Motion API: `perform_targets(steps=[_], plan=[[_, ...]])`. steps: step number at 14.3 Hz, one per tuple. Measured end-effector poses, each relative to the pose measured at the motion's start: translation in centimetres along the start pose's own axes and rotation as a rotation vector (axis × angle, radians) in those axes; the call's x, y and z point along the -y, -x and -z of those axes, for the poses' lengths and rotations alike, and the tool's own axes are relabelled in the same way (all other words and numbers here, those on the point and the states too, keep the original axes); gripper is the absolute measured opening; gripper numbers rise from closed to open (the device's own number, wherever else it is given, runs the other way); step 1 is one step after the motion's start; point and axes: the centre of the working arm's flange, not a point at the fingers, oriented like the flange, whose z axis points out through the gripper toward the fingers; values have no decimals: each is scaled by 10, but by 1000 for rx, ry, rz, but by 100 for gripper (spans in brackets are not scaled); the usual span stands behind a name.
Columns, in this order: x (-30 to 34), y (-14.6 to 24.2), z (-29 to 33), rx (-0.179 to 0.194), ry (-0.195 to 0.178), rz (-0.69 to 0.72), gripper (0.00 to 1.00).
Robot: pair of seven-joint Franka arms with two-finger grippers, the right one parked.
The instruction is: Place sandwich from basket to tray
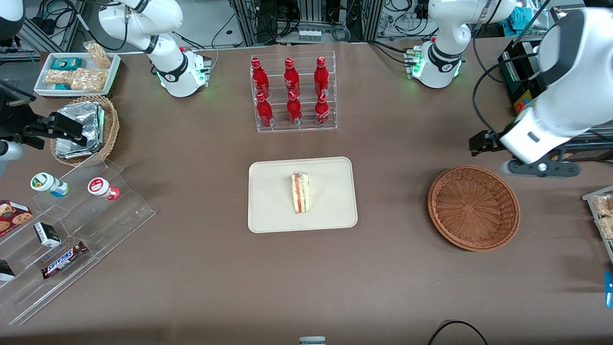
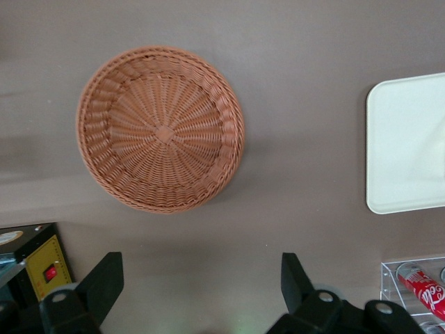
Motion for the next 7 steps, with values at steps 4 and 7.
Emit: perform_targets(steps=[4,7], plan=[[29,11,32,-61,1,47,100],[34,15,47,-88,1,57,100]])
